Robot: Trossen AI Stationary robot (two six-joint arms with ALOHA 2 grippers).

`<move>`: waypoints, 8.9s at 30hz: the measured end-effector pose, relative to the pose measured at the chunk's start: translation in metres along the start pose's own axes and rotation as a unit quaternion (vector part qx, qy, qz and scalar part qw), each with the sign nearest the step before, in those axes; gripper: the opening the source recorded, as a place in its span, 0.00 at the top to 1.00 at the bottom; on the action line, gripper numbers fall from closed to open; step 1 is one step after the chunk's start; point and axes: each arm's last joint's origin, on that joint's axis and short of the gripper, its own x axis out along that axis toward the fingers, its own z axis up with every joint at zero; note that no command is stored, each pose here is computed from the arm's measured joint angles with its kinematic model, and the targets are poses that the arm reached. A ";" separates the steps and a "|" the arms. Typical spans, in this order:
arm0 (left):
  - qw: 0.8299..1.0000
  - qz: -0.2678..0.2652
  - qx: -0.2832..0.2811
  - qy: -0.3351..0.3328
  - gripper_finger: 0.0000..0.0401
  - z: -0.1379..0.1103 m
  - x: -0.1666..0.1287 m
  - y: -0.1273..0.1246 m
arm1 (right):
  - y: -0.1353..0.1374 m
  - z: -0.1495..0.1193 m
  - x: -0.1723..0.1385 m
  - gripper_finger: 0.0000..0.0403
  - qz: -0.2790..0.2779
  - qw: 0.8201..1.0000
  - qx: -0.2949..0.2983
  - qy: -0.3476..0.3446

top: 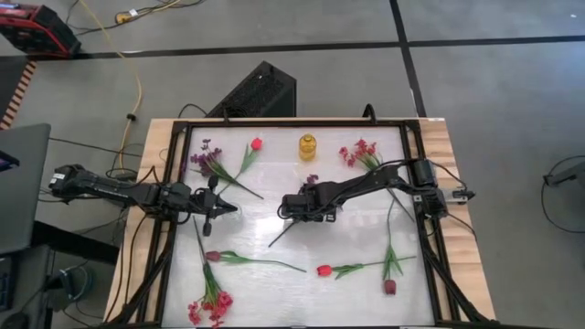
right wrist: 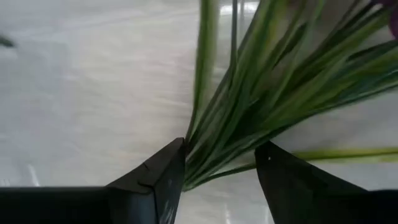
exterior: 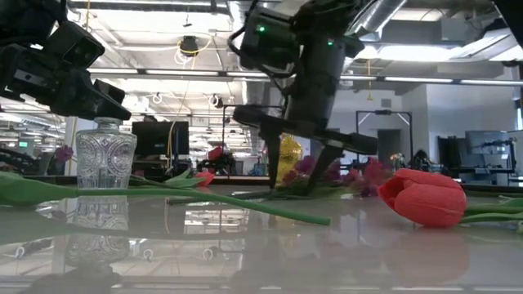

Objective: Sort flowers into vase by color
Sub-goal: Put the right violet flowers into the yellow vase, then put the violet flowers into the yellow vase

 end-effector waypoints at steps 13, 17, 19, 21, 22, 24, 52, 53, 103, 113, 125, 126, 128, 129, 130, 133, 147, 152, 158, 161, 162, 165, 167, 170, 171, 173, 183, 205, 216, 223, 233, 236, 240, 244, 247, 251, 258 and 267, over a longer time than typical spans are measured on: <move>1.000 0.001 0.000 0.005 1.00 -0.001 0.000 0.000 | 0.012 0.019 -0.079 0.94 0.116 0.985 -0.052 -0.118; 1.000 0.001 0.000 0.005 1.00 -0.001 0.000 0.000 | 0.007 0.027 -0.144 0.92 0.173 0.954 -0.097 -0.226; 1.000 0.001 0.000 0.004 1.00 -0.001 0.000 0.000 | 0.001 0.031 -0.175 0.93 0.179 0.921 -0.141 -0.317; 1.000 0.002 0.000 0.004 1.00 -0.001 0.000 0.000 | -0.003 0.032 -0.197 0.94 0.154 0.871 -0.193 -0.424; 1.000 0.002 0.000 0.003 1.00 -0.001 0.000 0.000 | -0.004 0.033 -0.202 0.94 0.135 0.847 -0.210 -0.469; 1.000 0.006 0.000 0.003 1.00 0.000 0.000 0.000 | -0.005 0.040 -0.201 0.94 0.100 0.816 -0.229 -0.522; 0.982 -0.030 -0.010 -0.187 1.00 0.035 -0.007 -0.001 | -0.091 0.189 -0.157 0.94 0.445 0.482 -0.475 -0.587; 0.983 0.001 -0.012 -0.185 1.00 0.035 -0.007 0.001 | -0.089 0.189 -0.153 0.94 0.441 0.470 -0.481 -0.595; 0.968 0.222 -0.031 -0.114 1.00 0.023 -0.006 0.013 | -0.103 0.230 -0.105 0.75 0.395 0.614 -0.466 -0.499; 0.968 0.221 -0.034 -0.114 1.00 0.023 -0.006 0.013 | -0.081 0.236 -0.106 0.42 0.306 0.686 -0.553 -0.362; 0.971 0.207 -0.033 -0.115 1.00 0.023 -0.005 0.012 | -0.064 0.237 -0.161 0.35 0.213 0.746 -0.604 -0.186; 0.971 0.207 -0.033 -0.115 1.00 0.023 -0.005 0.012 | -0.064 0.237 -0.167 0.35 0.207 0.751 -0.603 -0.171; 0.971 0.206 -0.033 -0.115 1.00 0.023 -0.005 0.012 | -0.061 0.234 -0.181 0.35 0.201 0.756 -0.605 -0.150; 0.971 0.207 -0.033 -0.115 1.00 0.023 -0.005 0.012 | -0.060 0.231 -0.188 0.35 0.198 0.756 -0.608 -0.139; 0.971 0.206 -0.034 -0.116 1.00 0.023 -0.005 0.012 | -0.059 0.228 -0.193 0.35 0.195 0.756 -0.612 -0.129; 0.971 0.206 -0.038 -0.117 1.00 0.023 -0.005 0.012 | -0.054 0.215 -0.207 0.35 0.189 0.747 -0.630 -0.097; 0.974 0.187 -0.047 -0.120 1.00 0.023 -0.005 0.011 | -0.022 0.100 -0.222 0.35 0.203 0.637 -0.743 -0.031; 0.979 0.154 -0.044 -0.124 1.00 0.024 -0.004 0.009 | -0.013 0.054 -0.227 0.35 0.215 0.586 -0.779 -0.061; 0.981 0.128 -0.068 -0.127 1.00 0.024 -0.004 0.008 | -0.009 0.014 -0.231 0.35 0.236 0.540 -0.803 -0.088; 0.984 0.102 -0.081 -0.124 1.00 0.023 -0.003 0.007 | -0.010 0.001 -0.228 0.35 0.226 0.533 -0.811 -0.086; 0.985 0.090 -0.085 -0.123 1.00 0.023 -0.003 0.006 | -0.010 -0.003 -0.226 0.35 0.225 0.537 -0.809 -0.084; 0.987 0.061 -0.096 -0.115 1.00 0.021 -0.003 0.004 | -0.011 -0.009 -0.221 0.35 0.220 0.563 -0.794 -0.066; 0.988 0.046 -0.099 -0.111 1.00 0.021 -0.002 0.003 | -0.010 -0.012 -0.213 0.35 0.217 0.583 -0.781 -0.056; 0.988 0.030 -0.104 -0.108 1.00 0.020 -0.002 0.003 | -0.016 -0.014 -0.199 0.35 0.184 0.633 -0.752 -0.012; 0.989 0.028 -0.106 -0.104 1.00 0.019 -0.002 0.002 | -0.018 -0.014 -0.195 0.35 0.174 0.652 -0.738 0.000; 0.989 0.028 -0.111 -0.097 1.00 0.018 -0.002 0.002 | -0.024 -0.013 -0.186 0.35 0.141 0.678 -0.720 0.029; 0.990 0.003 -0.125 -0.059 1.00 0.010 0.000 0.000 | -0.041 -0.007 -0.151 0.35 0.051 0.720 -0.687 0.087; 0.985 0.121 -0.104 -0.063 1.00 0.029 -0.005 0.009 | 0.029 0.023 -0.102 0.35 0.200 0.758 -0.612 -0.102; 0.989 0.094 -0.106 -0.032 1.00 0.023 -0.003 0.007 | 0.080 0.086 -0.032 0.38 0.228 0.776 -0.560 -0.182; 0.991 0.097 -0.091 -0.020 1.00 0.021 -0.003 0.007 | 0.109 0.104 -0.001 0.42 0.245 0.776 -0.553 -0.177; 0.992 0.097 -0.079 -0.019 1.00 0.021 -0.004 0.007 | 0.137 0.098 0.046 0.42 0.244 0.766 -0.568 -0.175; 0.992 0.097 -0.079 -0.019 1.00 0.021 -0.004 0.007 | 0.140 0.097 0.060 0.42 0.237 0.768 -0.570 -0.170; 0.992 0.096 -0.076 -0.018 1.00 0.021 -0.003 0.007 | 0.142 0.096 0.072 0.42 0.228 0.770 -0.574 -0.161; 0.992 0.098 -0.074 -0.016 1.00 0.020 -0.004 0.007 | 0.140 0.096 0.074 0.44 0.208 0.776 -0.577 -0.148; 0.992 0.098 -0.073 -0.013 1.00 0.020 -0.004 0.007 | 0.136 0.097 0.075 0.52 0.184 0.782 -0.578 -0.145; 0.992 0.098 -0.073 -0.011 1.00 0.019 -0.004 0.007 | 0.135 0.098 0.075 0.72 0.177 0.785 -0.577 -0.141; 0.992 0.098 -0.076 -0.009 1.00 0.019 -0.003 0.007 | 0.139 0.098 0.060 0.91 0.175 0.797 -0.565 -0.127; 0.992 0.093 -0.080 -0.008 1.00 0.019 -0.003 0.007 | 0.148 0.104 -0.026 0.91 0.179 0.776 -0.570 -0.201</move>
